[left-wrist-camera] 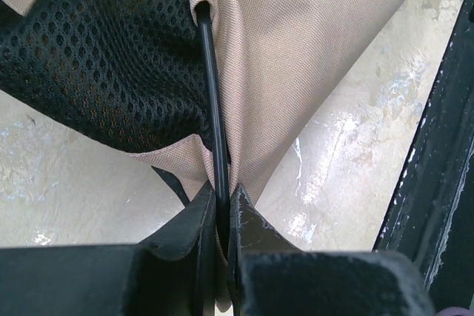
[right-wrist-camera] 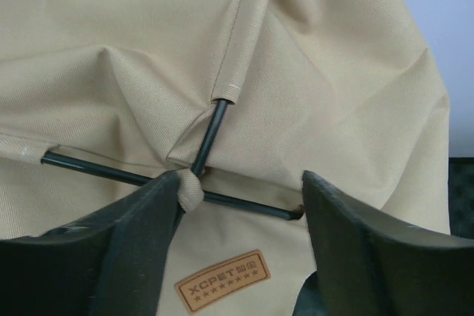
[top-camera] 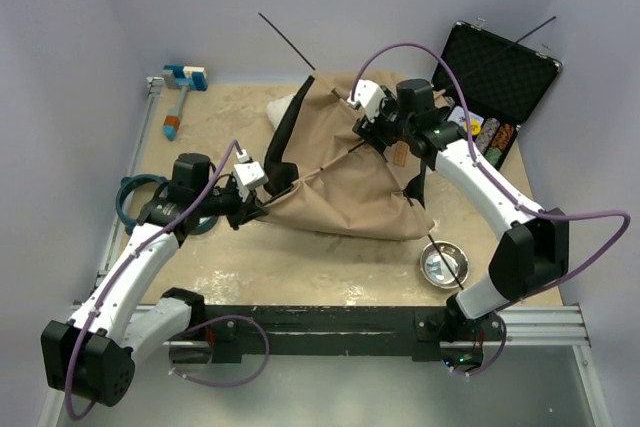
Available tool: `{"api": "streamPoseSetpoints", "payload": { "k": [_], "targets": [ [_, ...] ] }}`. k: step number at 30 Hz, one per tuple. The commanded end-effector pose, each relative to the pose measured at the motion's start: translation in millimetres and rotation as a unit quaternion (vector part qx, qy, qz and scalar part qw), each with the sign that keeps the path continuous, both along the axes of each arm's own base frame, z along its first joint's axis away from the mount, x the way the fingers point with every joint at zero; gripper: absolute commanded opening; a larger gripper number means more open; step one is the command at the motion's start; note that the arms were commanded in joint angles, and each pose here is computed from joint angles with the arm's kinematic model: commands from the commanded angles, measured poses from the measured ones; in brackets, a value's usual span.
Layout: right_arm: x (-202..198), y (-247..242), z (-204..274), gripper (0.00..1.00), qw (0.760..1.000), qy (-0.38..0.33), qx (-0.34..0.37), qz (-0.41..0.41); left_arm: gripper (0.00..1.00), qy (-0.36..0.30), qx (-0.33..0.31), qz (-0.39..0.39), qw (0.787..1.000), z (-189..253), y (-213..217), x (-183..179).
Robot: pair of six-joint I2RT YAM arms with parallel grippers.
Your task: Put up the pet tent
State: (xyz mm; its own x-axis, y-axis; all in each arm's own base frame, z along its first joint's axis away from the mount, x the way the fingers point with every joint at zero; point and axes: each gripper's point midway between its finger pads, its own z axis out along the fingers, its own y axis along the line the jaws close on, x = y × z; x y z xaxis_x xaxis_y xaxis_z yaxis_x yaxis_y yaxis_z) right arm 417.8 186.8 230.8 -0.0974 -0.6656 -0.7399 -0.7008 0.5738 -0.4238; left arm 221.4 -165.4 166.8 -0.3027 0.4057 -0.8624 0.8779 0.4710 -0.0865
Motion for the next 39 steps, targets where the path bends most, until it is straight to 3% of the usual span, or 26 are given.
{"api": "streamPoseSetpoints", "payload": {
  "k": [1, 10, 18, 22, 29, 39],
  "targets": [
    [20, -30, 5, 0.60, 0.999, -0.017, -0.022, -0.021, 0.00, -0.046, -0.001, -0.027, 0.999, 12, -1, 0],
    [33, -39, 4, 0.00, 0.999, -0.015, -0.028, -0.034, 0.00, -0.054, 0.019, -0.025, 0.998, 6, 3, 5],
    [31, -42, 21, 0.00, 0.999, -0.026, 0.004, -0.033, 0.00, -0.061, 0.022, -0.030, 0.997, 8, 2, 11],
    [25, -37, 23, 0.00, 0.999, -0.023, 0.027, -0.030, 0.31, -0.070, 0.005, -0.033, 0.997, 25, -5, 16],
    [21, -35, 19, 0.00, 0.999, -0.024, 0.036, -0.028, 0.55, -0.119, -0.023, -0.015, 0.993, 80, -10, 34],
    [18, -28, 22, 0.00, 0.998, -0.023, 0.061, -0.020, 0.56, -0.070, -0.117, 0.001, 0.991, 114, -75, 76]
  ]
}}
